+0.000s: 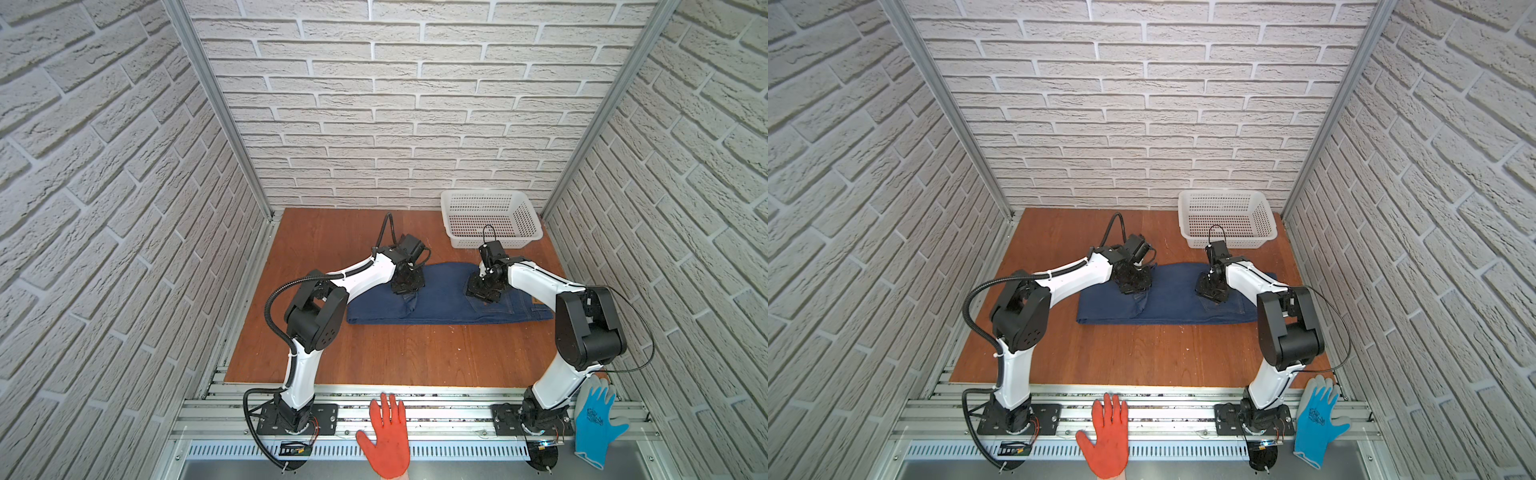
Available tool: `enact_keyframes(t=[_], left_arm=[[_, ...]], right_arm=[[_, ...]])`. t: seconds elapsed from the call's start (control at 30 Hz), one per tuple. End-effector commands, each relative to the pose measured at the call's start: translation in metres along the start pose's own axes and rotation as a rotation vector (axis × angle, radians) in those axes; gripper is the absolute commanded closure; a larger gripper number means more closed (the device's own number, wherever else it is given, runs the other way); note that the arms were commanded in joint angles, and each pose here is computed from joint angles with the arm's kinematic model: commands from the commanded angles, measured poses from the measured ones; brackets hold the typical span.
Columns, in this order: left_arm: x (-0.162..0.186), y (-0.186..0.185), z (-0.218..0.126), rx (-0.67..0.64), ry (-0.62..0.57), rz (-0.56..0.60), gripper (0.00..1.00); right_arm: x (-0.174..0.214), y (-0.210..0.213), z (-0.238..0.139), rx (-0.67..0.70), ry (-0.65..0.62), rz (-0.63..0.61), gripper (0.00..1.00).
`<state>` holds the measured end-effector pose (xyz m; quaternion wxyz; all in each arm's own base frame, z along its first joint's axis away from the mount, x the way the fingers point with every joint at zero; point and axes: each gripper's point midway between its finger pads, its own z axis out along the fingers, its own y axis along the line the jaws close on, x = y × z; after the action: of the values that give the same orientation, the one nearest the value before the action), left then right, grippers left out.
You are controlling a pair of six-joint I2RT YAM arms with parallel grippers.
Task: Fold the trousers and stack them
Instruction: 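Lay the leg end over the back pocket with the left gripper, then release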
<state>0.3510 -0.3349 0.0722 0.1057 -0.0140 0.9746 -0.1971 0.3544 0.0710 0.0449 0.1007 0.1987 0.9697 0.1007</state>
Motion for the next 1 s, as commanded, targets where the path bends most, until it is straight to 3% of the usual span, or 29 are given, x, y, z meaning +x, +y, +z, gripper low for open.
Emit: enact_keyframes(t=[0.0,0.2,0.37,0.43,0.77,0.97], left_arm=[[-0.002,-0.013,-0.004,0.044,-0.006,0.004,0.61],[-0.014,-0.055,-0.047,0.202,-0.065,0.062,0.25],[-0.029,-0.067,-0.109,0.236,-0.167,0.123,0.18],[-0.034,-0.05,-0.122,0.207,-0.186,0.121,0.17],[-0.032,0.104,-0.14,0.044,-0.142,0.077,0.13],[-0.026,0.152,-0.145,0.057,-0.122,0.053,0.13]], right_arm=[[0.0,-0.002,-0.007,-0.001,-0.015,-0.006,0.62],[-0.003,0.003,-0.022,-0.013,-0.031,-0.016,0.6],[-0.007,0.016,-0.043,-0.034,-0.064,-0.046,0.6],[-0.006,0.023,-0.049,-0.038,-0.072,-0.059,0.59],[0.005,0.037,-0.058,-0.047,-0.098,-0.085,0.59],[0.011,0.046,-0.061,-0.085,-0.119,-0.096,0.6]])
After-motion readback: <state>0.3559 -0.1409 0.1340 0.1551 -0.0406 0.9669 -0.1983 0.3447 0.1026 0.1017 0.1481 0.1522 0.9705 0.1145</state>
